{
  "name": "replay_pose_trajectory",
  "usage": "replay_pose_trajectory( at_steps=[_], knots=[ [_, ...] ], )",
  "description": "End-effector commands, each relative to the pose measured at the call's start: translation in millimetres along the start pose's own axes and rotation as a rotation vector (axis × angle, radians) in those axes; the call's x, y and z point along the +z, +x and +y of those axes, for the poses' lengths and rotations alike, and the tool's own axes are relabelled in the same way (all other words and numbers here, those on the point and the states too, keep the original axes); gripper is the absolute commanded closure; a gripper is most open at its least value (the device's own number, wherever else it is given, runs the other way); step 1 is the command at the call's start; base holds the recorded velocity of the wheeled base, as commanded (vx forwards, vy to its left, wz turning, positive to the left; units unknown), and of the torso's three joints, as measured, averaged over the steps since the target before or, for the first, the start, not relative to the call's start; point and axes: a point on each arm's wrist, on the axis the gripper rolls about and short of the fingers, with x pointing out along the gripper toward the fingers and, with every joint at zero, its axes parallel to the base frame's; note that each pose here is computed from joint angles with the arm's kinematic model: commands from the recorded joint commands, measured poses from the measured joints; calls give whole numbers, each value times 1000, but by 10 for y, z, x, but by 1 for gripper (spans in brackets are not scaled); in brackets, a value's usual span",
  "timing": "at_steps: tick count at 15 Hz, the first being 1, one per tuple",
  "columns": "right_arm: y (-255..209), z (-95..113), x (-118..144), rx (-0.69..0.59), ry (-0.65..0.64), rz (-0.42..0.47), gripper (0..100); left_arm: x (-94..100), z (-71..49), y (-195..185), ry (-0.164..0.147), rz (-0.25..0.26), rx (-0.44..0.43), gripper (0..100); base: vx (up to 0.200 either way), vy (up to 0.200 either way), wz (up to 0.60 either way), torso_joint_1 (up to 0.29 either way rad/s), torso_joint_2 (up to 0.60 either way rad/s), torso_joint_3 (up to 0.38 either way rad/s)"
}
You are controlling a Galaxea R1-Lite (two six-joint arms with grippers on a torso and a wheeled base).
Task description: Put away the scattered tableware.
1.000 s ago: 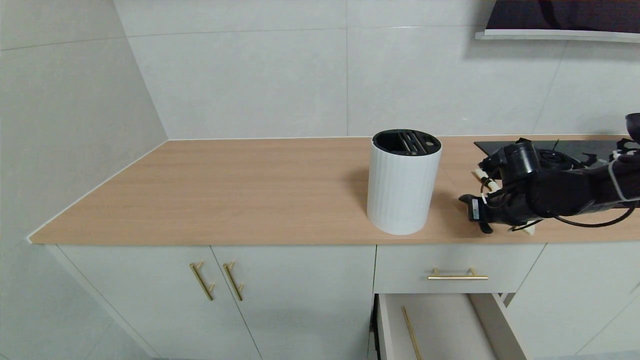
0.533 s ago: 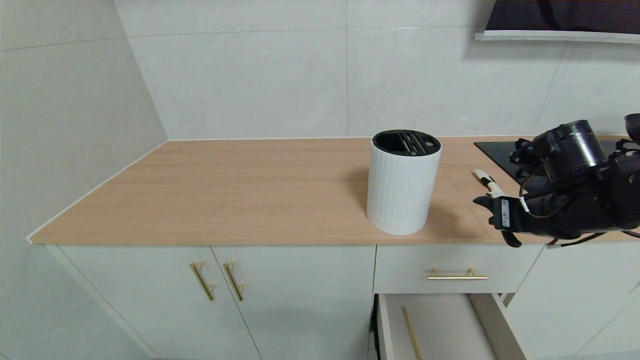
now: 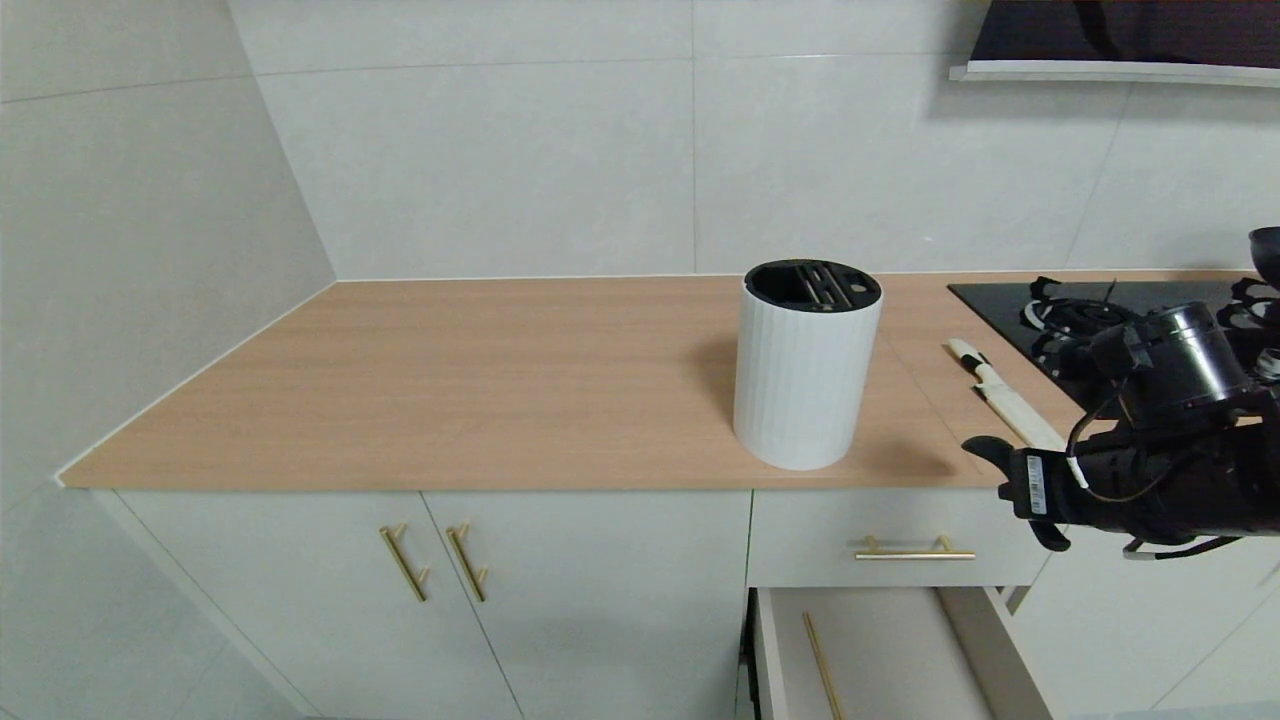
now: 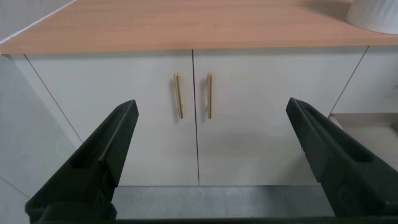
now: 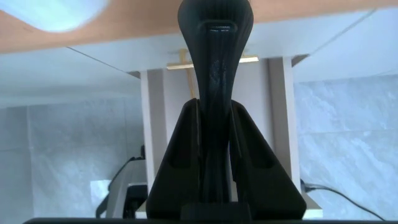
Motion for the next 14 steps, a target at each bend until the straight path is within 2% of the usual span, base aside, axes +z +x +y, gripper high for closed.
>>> replay_pose_trajectory(
  at_steps=[1, 4, 14],
  knots=[
    [97, 1, -59, -12, -10, 36, 100, 0, 0, 0, 0, 0, 0, 0, 0, 0, 0, 0, 0, 0],
    [96, 6, -82, -11, -18, 42, 100, 0, 0, 0, 0, 0, 0, 0, 0, 0, 0, -60, 125, 80],
    [81, 120, -255, 21, -106, 86, 100, 0, 0, 0, 0, 0, 0, 0, 0, 0, 0, -199, 479, 277]
  ],
)
